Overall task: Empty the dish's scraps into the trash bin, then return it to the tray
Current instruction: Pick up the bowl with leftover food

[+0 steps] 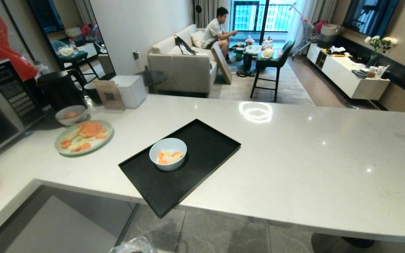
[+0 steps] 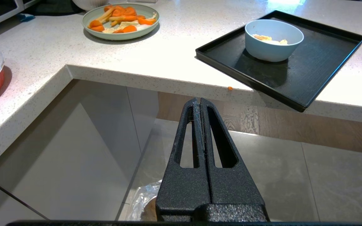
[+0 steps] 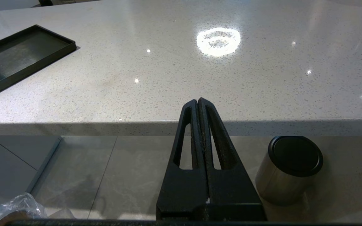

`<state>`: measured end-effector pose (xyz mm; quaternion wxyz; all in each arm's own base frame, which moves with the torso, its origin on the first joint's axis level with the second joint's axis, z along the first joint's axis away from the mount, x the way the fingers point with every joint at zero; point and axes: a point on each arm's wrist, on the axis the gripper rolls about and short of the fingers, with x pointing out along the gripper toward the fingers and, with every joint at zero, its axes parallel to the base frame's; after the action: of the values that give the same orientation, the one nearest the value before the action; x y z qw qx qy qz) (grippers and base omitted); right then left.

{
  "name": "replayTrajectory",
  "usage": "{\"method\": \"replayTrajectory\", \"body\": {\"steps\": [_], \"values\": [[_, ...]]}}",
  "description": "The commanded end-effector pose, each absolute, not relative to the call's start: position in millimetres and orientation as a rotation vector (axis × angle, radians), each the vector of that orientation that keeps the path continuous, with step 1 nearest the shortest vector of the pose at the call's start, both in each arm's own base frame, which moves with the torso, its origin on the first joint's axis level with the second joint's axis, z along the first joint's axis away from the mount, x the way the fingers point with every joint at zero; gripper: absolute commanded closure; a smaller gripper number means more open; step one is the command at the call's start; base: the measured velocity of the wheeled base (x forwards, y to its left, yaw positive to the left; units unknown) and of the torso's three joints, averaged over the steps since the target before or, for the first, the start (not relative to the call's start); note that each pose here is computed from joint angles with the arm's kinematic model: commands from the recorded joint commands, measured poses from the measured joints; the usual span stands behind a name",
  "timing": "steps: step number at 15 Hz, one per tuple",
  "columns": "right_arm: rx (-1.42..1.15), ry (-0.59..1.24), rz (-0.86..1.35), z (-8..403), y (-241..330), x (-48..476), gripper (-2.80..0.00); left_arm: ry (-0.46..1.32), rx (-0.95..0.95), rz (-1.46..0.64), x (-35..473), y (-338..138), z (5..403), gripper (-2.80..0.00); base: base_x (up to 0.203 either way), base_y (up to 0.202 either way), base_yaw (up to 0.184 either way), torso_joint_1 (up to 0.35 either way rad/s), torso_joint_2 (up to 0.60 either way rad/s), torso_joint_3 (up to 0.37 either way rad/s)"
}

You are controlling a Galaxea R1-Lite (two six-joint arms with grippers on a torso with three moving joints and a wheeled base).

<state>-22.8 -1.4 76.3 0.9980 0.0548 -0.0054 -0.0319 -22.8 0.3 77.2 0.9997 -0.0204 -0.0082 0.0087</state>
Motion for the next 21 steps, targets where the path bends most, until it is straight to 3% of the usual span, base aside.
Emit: {"method": "replayTrajectory", "body": {"steps": [1,16,21], "values": [[0.111,-0.011,-0.064,76.3,-1.4,-22.8,0.0,-0.016,-0.042,0.018,-22.7,0.3,77.2,0.0,0.0,0.0,0.0,0.0,0.0,0.0],[0.111,-0.01,-0.064,76.3,-1.4,-22.7,0.0,0.026,-0.015,0.0,-24.0,-0.1,76.9,0.0,0.0,0.0,0.0,0.0,0.0,0.0],[0.111,-0.011,-0.064,76.3,-1.4,-22.8,0.0,0.168,0.018,-0.128,-16.9,-2.3,129.9,0.0,0.0,0.0,0.0,0.0,0.0,0.0]]}}
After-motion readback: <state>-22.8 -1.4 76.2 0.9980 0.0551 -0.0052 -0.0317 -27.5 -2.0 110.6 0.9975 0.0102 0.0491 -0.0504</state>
